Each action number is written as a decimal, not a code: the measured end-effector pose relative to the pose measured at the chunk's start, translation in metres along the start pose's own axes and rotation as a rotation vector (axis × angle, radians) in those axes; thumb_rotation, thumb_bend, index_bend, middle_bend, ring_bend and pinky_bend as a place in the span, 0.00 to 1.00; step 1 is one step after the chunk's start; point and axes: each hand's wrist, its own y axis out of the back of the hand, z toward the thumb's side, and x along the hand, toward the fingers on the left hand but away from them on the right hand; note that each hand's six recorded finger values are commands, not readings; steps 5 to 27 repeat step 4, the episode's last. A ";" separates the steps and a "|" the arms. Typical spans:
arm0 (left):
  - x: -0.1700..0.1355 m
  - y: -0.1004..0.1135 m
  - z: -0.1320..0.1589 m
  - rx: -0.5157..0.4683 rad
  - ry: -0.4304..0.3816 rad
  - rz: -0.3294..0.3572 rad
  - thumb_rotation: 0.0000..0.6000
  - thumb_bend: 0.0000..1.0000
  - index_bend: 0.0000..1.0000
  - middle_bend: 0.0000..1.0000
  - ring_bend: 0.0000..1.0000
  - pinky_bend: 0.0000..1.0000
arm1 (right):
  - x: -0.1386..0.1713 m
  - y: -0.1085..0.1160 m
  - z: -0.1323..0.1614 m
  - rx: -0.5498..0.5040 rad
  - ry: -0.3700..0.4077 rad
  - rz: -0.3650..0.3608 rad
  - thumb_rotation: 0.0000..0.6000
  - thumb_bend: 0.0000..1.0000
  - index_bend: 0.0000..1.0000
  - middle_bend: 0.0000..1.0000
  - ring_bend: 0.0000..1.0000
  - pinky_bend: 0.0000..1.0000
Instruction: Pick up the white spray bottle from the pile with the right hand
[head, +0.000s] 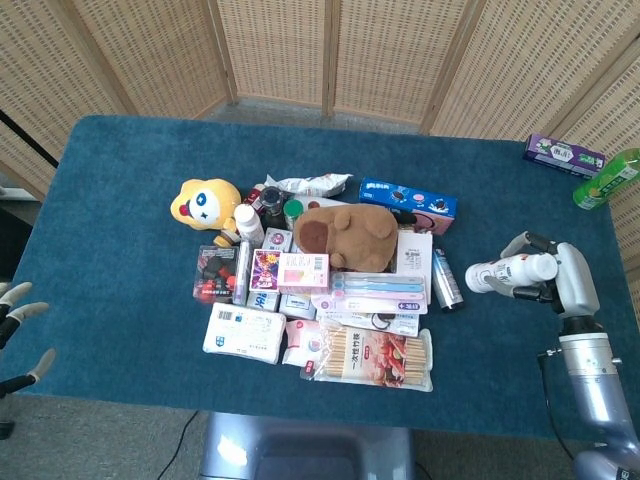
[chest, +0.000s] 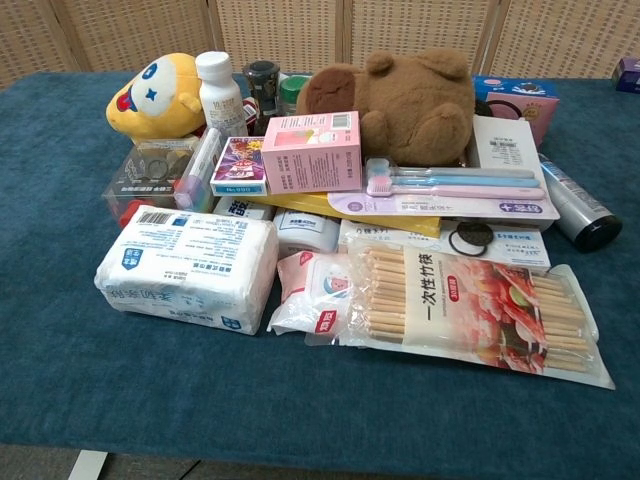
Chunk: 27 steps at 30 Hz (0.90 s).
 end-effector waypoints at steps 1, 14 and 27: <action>0.000 0.000 0.000 0.000 0.000 -0.001 0.86 0.36 0.27 0.15 0.09 0.00 | 0.001 0.000 0.001 0.003 0.002 0.001 1.00 0.14 0.78 1.00 1.00 0.76; 0.000 0.000 0.000 0.001 -0.002 0.000 0.86 0.36 0.28 0.15 0.09 0.00 | 0.002 -0.002 0.002 0.011 0.001 0.007 1.00 0.14 0.77 1.00 1.00 0.76; 0.000 0.000 0.000 0.001 -0.002 0.000 0.86 0.36 0.28 0.15 0.09 0.00 | 0.002 -0.002 0.002 0.011 0.001 0.007 1.00 0.14 0.77 1.00 1.00 0.76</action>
